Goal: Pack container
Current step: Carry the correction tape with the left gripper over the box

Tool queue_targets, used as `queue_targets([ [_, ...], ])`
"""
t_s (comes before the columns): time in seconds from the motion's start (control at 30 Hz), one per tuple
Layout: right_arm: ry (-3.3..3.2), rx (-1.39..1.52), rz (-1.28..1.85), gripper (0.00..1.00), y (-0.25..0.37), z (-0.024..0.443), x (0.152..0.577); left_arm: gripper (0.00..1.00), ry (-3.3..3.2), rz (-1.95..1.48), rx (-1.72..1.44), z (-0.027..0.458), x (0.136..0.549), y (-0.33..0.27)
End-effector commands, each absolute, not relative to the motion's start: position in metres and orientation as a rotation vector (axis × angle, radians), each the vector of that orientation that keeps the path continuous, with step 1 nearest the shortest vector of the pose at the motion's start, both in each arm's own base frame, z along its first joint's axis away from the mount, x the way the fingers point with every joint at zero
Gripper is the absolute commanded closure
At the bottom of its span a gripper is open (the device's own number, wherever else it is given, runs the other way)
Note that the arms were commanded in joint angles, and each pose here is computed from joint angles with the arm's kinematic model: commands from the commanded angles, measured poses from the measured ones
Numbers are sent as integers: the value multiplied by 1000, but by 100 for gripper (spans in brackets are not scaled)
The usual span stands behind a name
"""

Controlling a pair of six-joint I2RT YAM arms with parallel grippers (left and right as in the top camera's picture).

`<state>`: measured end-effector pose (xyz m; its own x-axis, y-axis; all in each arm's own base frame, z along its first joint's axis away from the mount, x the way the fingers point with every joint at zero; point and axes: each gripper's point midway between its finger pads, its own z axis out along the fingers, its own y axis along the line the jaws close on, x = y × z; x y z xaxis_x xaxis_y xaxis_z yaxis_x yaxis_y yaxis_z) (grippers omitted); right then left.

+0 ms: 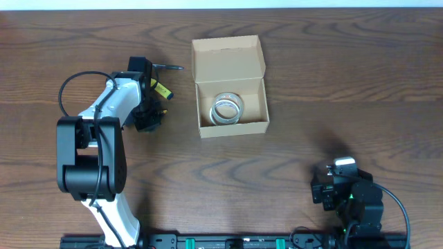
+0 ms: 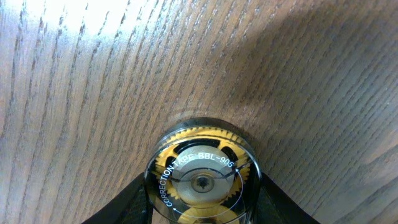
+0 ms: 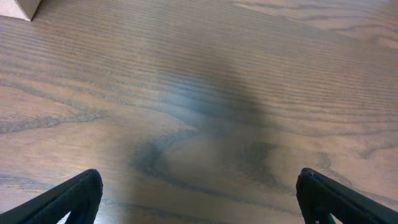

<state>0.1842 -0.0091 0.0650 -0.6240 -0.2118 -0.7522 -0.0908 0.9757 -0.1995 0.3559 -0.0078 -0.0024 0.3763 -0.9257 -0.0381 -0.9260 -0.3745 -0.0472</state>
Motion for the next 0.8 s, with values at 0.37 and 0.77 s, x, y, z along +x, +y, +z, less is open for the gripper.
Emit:
queue_targets([
  [0.37, 2249, -199, -173, 1, -9, 62, 184, 89, 1770, -159, -2312, 66, 374, 4],
  [0.77, 2249, -199, -173, 1, -9, 62, 184, 90, 1923, -346, -1989, 129, 402, -23],
])
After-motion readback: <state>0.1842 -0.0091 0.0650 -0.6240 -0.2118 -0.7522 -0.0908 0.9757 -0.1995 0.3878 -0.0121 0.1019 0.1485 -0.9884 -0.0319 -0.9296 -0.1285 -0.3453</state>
